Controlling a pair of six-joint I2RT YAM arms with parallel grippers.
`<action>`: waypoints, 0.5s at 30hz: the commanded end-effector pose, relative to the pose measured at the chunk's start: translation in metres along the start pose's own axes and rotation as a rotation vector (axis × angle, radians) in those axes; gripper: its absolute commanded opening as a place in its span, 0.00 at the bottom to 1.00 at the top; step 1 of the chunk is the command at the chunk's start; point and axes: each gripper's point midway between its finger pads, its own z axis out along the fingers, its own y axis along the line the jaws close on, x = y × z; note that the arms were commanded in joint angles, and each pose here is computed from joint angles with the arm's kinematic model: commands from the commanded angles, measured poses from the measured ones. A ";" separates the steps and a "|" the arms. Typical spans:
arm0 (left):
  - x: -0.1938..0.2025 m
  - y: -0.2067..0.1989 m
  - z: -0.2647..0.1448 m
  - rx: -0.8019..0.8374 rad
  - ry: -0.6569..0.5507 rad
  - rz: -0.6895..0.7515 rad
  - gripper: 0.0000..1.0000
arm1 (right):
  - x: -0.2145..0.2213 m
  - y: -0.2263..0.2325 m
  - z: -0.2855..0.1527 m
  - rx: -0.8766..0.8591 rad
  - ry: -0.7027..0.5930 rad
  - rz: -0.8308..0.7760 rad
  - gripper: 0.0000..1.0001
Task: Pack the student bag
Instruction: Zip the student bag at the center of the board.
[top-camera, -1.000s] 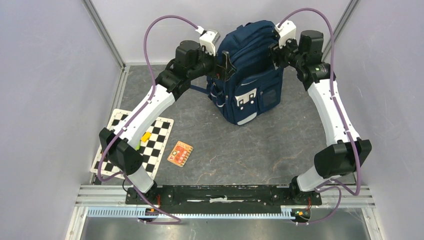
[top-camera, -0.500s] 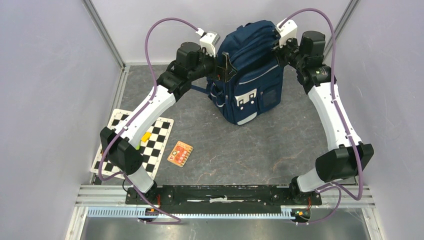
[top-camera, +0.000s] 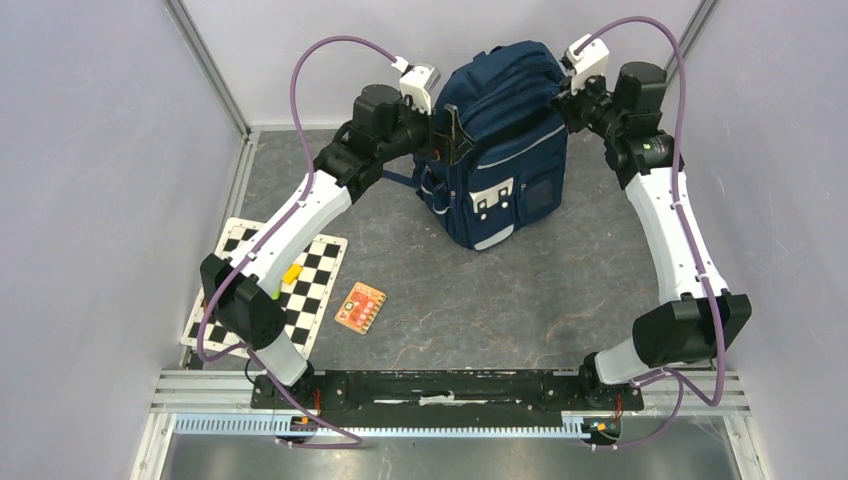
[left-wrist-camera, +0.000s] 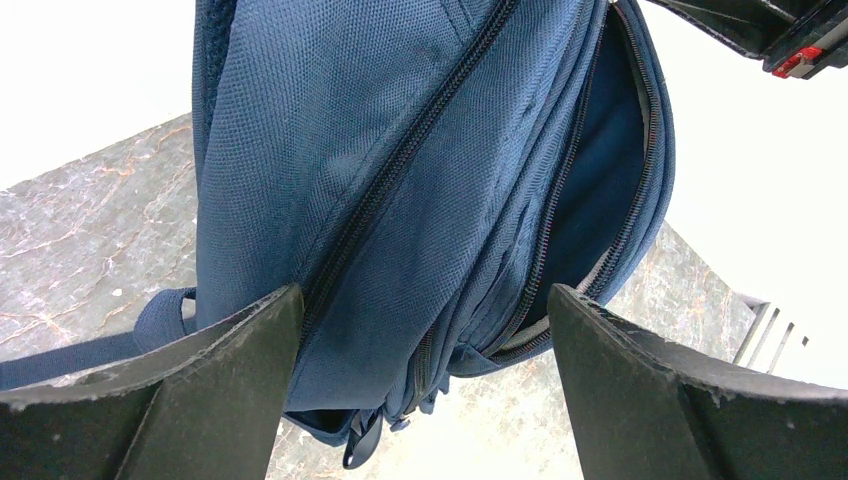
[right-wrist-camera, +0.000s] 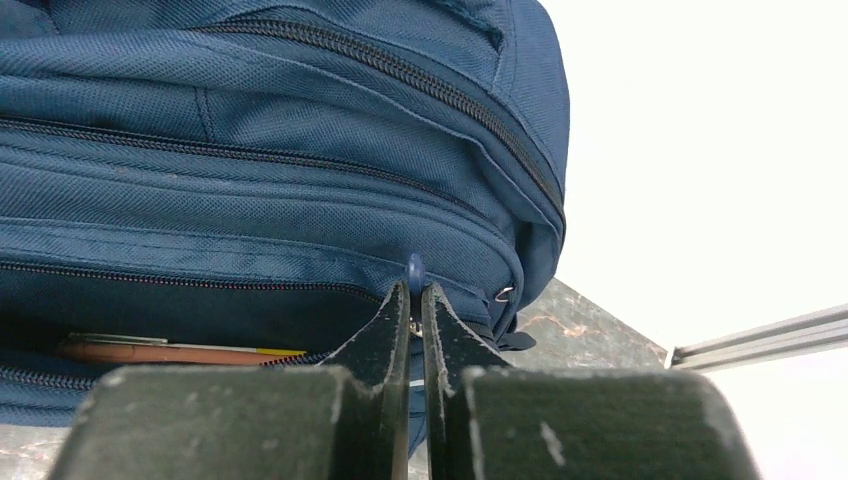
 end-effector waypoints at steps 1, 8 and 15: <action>-0.007 -0.007 -0.006 0.026 -0.026 -0.007 0.96 | -0.026 0.011 -0.013 -0.077 -0.110 0.051 0.03; -0.001 -0.003 0.000 0.022 -0.012 0.014 0.96 | -0.036 0.014 -0.014 -0.090 -0.199 0.131 0.00; 0.007 -0.008 0.009 0.073 0.011 0.026 0.73 | -0.050 0.032 -0.021 -0.027 -0.294 0.163 0.00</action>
